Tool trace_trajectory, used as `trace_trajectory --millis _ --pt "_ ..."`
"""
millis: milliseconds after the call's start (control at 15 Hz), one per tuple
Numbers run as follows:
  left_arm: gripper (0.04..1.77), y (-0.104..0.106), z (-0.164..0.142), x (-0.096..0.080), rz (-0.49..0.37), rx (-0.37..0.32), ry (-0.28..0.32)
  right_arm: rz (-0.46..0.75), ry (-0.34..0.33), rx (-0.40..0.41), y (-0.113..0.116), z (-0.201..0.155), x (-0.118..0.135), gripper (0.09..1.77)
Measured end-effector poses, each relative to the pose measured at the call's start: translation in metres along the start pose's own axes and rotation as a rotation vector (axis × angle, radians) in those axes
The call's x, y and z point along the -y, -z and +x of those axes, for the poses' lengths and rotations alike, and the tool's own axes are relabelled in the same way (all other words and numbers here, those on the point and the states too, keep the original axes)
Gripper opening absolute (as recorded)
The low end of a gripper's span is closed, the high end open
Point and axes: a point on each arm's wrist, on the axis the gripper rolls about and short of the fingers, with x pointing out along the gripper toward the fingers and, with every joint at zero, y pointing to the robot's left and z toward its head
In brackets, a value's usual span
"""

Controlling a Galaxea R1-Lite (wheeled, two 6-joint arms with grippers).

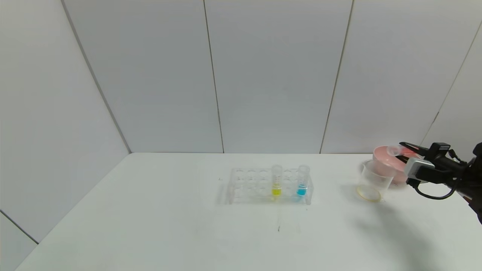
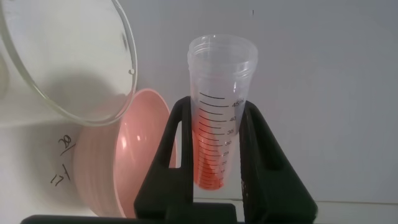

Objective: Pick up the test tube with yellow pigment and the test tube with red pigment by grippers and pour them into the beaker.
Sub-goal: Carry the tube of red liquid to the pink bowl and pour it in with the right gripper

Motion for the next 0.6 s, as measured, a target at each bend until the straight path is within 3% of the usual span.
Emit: trace_trajectory --millis 600 --pt "1.76 0.0 0.0 0.0 0.0 0.0 0.0 -0.127 -0.012 -0.018 0.0 -0.0016 -0.0027 0.49"
